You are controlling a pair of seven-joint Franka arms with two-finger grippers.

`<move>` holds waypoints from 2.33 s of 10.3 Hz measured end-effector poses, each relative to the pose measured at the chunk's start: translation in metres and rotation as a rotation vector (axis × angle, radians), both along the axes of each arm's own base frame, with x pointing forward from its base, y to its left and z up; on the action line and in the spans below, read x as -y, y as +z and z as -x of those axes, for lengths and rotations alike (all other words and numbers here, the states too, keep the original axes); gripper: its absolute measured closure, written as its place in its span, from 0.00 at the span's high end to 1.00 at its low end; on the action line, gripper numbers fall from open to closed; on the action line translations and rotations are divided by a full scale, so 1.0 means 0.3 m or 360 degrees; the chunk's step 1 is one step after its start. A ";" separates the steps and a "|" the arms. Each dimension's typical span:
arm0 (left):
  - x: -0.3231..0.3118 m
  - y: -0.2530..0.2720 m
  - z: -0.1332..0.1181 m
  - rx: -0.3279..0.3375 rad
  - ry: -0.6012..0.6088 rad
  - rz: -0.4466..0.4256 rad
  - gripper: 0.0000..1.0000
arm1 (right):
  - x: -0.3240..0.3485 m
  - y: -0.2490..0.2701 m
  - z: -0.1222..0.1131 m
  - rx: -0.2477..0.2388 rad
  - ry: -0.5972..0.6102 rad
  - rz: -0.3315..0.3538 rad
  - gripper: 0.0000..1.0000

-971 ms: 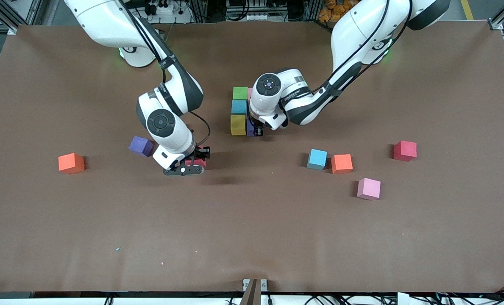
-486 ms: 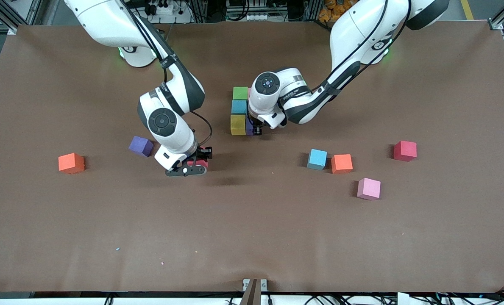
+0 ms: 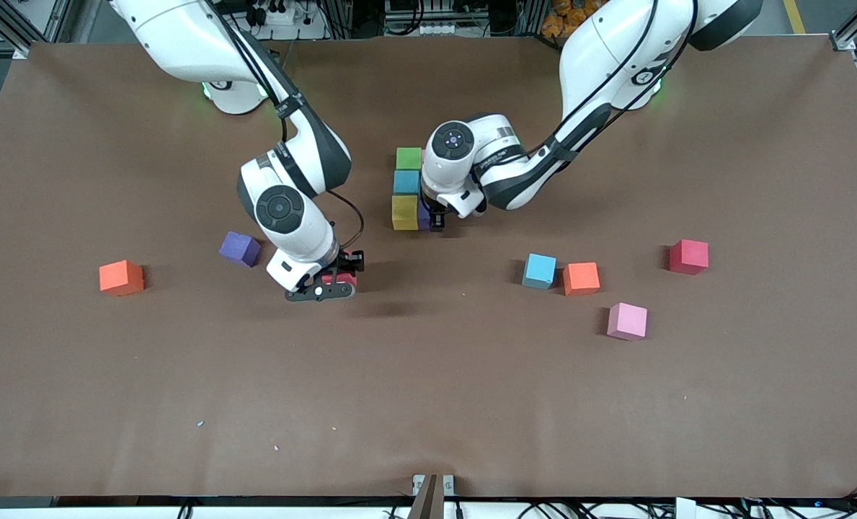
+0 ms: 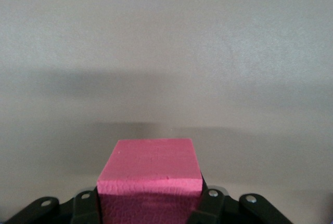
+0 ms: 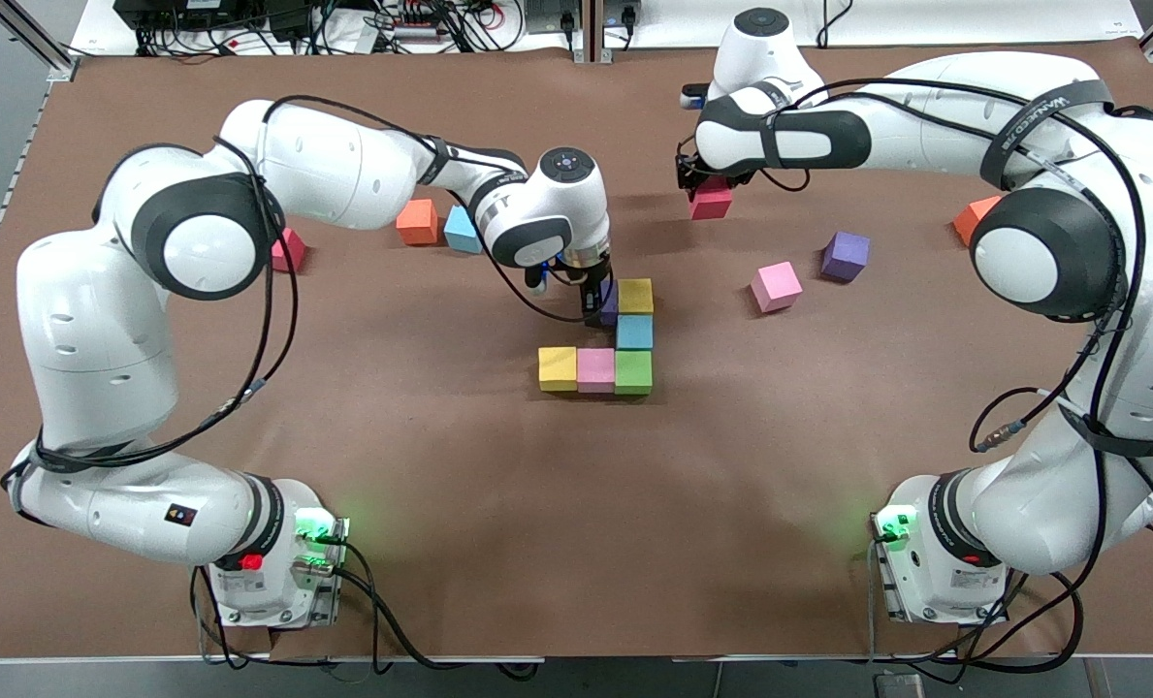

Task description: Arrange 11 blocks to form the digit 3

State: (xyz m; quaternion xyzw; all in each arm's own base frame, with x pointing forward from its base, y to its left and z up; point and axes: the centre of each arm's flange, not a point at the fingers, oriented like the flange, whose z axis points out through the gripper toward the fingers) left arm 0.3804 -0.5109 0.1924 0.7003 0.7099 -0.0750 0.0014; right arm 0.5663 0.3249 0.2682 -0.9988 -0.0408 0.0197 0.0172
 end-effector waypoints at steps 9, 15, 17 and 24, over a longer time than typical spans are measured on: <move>-0.057 0.324 -0.054 0.0131 -0.0074 -0.0164 1.00 | -0.209 -0.054 0.060 -0.0007 -0.0017 -0.0004 0.59; -0.455 0.390 -0.422 0.0139 0.0115 -0.0196 1.00 | -0.420 -0.153 0.172 -0.0041 -0.0082 0.0020 0.59; -0.570 0.354 -0.489 0.0102 0.0133 -0.0205 1.00 | -0.453 -0.173 0.210 -0.0054 -0.0073 0.0033 0.59; -0.730 0.209 -0.566 -0.0015 -0.0305 -0.0135 1.00 | -0.454 -0.248 0.257 -0.0059 -0.0089 0.0042 0.59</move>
